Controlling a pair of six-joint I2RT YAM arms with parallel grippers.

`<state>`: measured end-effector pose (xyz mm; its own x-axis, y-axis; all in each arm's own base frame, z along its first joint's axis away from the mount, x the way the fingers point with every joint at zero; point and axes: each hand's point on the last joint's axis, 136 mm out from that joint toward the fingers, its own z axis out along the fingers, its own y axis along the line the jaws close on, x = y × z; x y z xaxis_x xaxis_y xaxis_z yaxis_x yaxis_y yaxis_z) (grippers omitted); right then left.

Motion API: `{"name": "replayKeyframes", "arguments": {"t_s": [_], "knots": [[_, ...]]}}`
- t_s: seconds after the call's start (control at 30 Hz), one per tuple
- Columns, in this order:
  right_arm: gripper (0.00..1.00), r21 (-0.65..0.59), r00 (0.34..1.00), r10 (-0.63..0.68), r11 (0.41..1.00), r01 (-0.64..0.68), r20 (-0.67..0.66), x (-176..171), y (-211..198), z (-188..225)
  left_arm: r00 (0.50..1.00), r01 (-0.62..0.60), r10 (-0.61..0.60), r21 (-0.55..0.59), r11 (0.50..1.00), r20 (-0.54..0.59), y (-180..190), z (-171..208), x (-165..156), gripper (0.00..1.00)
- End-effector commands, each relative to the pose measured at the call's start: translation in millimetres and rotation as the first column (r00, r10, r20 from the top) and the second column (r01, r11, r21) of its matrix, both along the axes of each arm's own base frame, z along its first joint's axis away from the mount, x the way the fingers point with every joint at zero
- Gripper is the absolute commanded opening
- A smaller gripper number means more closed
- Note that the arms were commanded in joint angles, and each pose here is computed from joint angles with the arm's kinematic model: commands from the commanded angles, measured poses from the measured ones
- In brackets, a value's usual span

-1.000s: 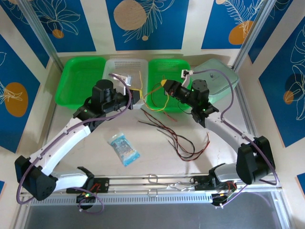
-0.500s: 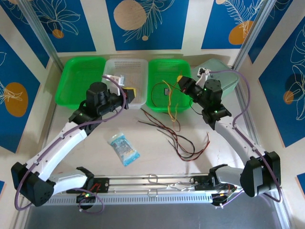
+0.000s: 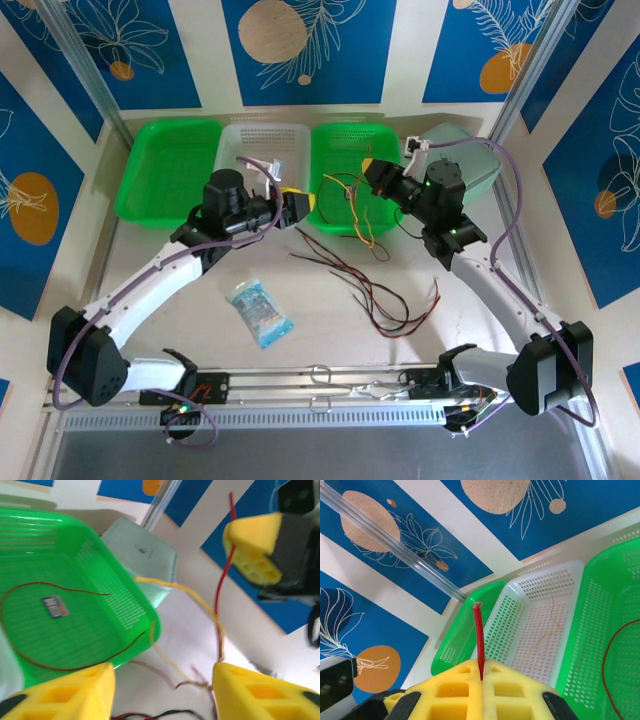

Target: Untangle the cables

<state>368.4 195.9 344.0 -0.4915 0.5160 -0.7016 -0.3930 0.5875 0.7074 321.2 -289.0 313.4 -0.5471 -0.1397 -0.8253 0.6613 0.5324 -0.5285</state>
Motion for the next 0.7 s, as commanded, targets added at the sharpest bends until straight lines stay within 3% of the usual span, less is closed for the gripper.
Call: {"name": "replayKeyframes", "arguments": {"t_s": [0.0,0.13,0.67], "knots": [[0.0,-0.012,0.999,0.03,0.999,-0.03,0.019,-0.9,9.3,5.6,0.996,0.087,-0.076,-0.22,0.972,0.055,-19.4,47.3,-3.2,0.62],[0.0,-0.011,0.999,0.04,0.999,-0.04,0.021,-2.4,13.0,5.8,0.994,0.106,-0.098,-0.293,0.95,0.04,-32.1,51.9,3.5,0.68],[0.0,0.002,0.997,0.07,0.998,-0.07,0.032,-11.0,21.7,9.8,0.992,0.045,-0.081,-0.339,0.94,-0.094,-67.9,11.6,31.8,0.68]]}}
